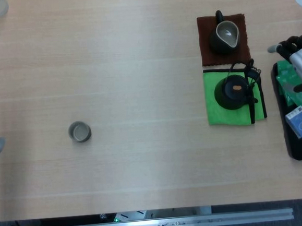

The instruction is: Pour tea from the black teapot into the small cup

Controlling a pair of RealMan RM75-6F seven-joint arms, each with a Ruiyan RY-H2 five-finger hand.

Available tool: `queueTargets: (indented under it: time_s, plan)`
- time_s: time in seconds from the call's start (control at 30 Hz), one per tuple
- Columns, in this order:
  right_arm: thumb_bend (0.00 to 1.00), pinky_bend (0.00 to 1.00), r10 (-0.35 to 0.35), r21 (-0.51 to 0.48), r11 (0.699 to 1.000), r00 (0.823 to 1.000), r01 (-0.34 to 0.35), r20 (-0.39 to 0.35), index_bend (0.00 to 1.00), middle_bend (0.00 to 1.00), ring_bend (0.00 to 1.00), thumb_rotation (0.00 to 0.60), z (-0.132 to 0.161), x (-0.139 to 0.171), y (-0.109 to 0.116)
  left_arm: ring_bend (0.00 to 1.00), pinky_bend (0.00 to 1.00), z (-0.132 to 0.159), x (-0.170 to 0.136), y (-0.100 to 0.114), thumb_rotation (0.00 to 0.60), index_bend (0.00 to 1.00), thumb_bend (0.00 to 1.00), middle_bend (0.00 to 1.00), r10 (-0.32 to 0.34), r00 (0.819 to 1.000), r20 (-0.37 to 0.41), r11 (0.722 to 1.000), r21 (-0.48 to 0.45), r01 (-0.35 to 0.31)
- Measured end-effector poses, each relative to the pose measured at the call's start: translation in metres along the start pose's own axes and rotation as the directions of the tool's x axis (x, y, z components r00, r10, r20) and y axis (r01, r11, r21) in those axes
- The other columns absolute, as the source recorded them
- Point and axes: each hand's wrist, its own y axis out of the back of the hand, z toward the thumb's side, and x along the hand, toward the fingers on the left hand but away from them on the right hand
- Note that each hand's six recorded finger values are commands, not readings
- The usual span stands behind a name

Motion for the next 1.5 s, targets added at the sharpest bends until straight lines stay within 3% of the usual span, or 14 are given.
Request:
queueTargets:
  time_s: [0.63,1.07,1.5]
  plan:
    - [0.00,0.27,0.017,0.107,0.994,1.000,-0.017,-0.005,0.28,0.33,0.24,0.600,0.019,-0.046,-0.032,0.10,0.07,-0.001,-0.001,-0.003,0.600,0.11,0.23,0.11,-0.015,1.000,-0.008,1.000,-0.013,0.015]
    - [0.00,0.27,-0.035,0.168,0.985,0.999,0.039,-0.032,0.28,0.33,0.24,0.600,0.027,-0.076,-0.043,0.10,0.07,-0.003,-0.004,-0.003,0.600,0.11,0.23,0.11,-0.011,1.000,-0.015,1.000,-0.006,0.011]
    - [0.00,0.27,-0.100,0.136,0.984,0.986,0.118,-0.133,0.28,0.33,0.24,0.600,0.045,-0.073,-0.032,0.10,0.07,-0.004,-0.006,0.000,0.600,0.11,0.23,0.11,-0.005,1.000,-0.018,1.000,-0.005,0.005]
